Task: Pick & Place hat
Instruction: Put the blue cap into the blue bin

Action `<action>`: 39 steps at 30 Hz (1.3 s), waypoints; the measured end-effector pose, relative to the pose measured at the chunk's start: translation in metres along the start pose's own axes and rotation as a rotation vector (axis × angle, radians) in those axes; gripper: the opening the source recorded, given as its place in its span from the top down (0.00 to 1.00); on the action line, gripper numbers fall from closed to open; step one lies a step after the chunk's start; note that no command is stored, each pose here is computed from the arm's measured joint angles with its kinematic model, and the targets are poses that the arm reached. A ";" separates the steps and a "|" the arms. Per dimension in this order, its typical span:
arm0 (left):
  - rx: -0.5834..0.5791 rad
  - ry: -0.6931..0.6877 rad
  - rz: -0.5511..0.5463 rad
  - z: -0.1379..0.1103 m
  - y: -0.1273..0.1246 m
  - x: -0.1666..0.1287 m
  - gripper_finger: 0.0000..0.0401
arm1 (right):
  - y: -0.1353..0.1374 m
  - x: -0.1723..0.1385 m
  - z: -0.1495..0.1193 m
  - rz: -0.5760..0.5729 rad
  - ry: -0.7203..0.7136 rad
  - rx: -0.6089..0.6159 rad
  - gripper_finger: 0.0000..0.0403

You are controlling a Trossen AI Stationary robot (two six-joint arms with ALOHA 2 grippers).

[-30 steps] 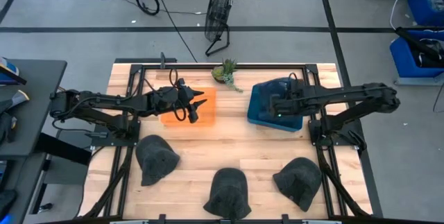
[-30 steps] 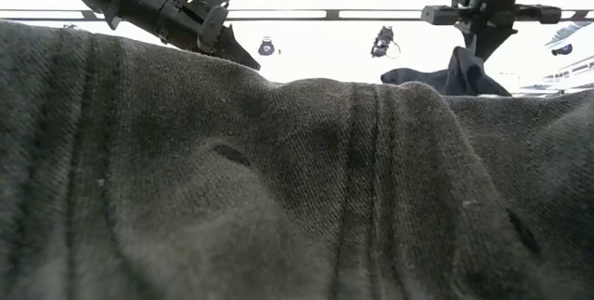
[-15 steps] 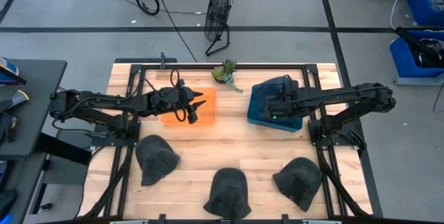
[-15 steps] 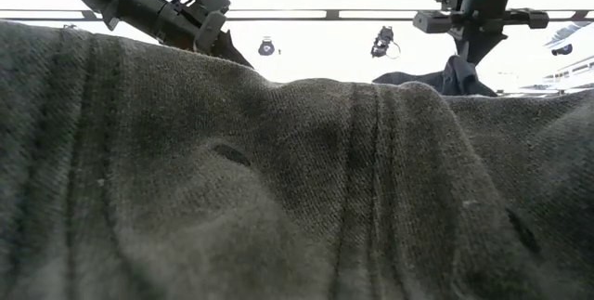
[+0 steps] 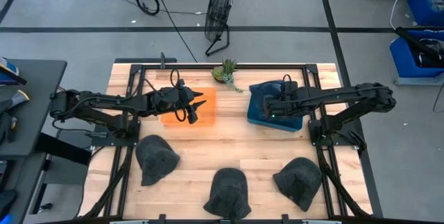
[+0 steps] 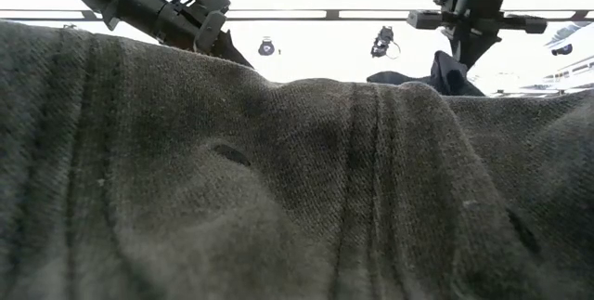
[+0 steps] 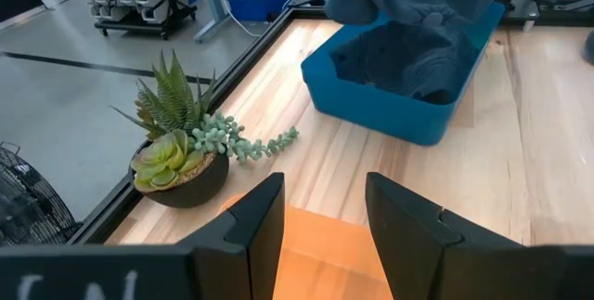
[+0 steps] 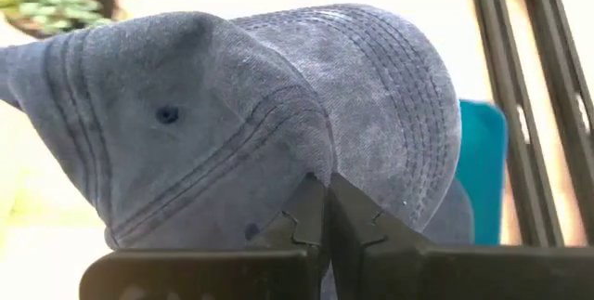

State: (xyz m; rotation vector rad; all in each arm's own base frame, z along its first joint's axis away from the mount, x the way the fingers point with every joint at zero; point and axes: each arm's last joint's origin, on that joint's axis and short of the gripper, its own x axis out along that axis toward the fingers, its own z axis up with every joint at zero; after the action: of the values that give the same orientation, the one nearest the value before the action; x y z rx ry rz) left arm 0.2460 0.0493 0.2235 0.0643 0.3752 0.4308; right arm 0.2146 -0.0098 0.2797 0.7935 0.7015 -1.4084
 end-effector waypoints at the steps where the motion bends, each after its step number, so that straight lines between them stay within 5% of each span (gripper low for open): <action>1: 0.000 0.000 0.000 0.000 0.000 0.000 0.61 | -0.001 0.001 -0.001 -0.020 0.012 0.024 0.99; 10: 0.002 0.002 0.000 0.000 0.000 0.000 0.61 | 0.000 0.012 -0.012 -0.195 0.080 0.069 0.99; 39: 0.038 0.099 -0.022 -0.010 -0.005 -0.002 0.61 | 0.002 0.030 -0.034 -0.222 0.090 0.194 0.99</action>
State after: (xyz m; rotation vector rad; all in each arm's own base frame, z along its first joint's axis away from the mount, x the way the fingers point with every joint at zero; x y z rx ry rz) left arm 0.2427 0.0441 0.2140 0.0760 0.4816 0.4060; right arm 0.2197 0.0007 0.2357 0.9576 0.7478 -1.6681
